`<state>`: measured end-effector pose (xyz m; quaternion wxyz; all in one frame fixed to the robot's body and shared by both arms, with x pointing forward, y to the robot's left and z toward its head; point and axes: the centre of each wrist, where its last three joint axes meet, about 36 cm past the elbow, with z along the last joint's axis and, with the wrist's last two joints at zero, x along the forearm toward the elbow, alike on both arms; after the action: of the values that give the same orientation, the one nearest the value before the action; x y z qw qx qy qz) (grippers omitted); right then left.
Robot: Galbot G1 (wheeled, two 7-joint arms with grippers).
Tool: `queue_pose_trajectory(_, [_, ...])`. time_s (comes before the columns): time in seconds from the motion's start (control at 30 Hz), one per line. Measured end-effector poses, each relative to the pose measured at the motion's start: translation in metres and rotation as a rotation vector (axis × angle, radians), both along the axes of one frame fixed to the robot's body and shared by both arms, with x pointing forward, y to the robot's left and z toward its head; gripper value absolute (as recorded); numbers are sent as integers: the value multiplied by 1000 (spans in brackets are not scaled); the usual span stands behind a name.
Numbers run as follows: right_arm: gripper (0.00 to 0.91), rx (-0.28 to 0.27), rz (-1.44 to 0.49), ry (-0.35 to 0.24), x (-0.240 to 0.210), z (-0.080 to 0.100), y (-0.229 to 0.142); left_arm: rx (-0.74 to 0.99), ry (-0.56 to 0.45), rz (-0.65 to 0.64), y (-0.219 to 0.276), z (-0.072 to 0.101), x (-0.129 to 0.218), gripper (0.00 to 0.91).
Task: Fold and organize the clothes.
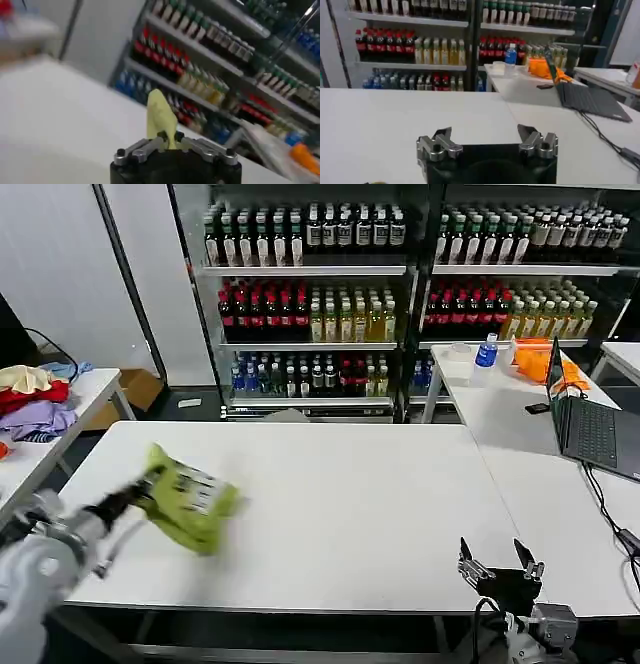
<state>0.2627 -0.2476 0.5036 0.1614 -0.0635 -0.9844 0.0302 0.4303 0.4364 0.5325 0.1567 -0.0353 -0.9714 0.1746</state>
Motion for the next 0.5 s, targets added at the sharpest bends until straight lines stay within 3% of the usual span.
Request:
queue_pose_trajectory(0.1, [907,6,0,1,3,-3,1,162,-43,15,3,18,-6,20])
queue_pose_trajectory(0.2, [907,10,0,5,4,-7,3,312,-54,25,-6,9,-13,20])
queue_pose_trajectory(0.33, [907,10,-8,7,6,-12,3,500,-52,27,-28,-34,-19,20])
queue_pose_trajectory(0.5, [907,5,-19,12,7,-16,1,722,-65,-1,-68,-103,-30,20])
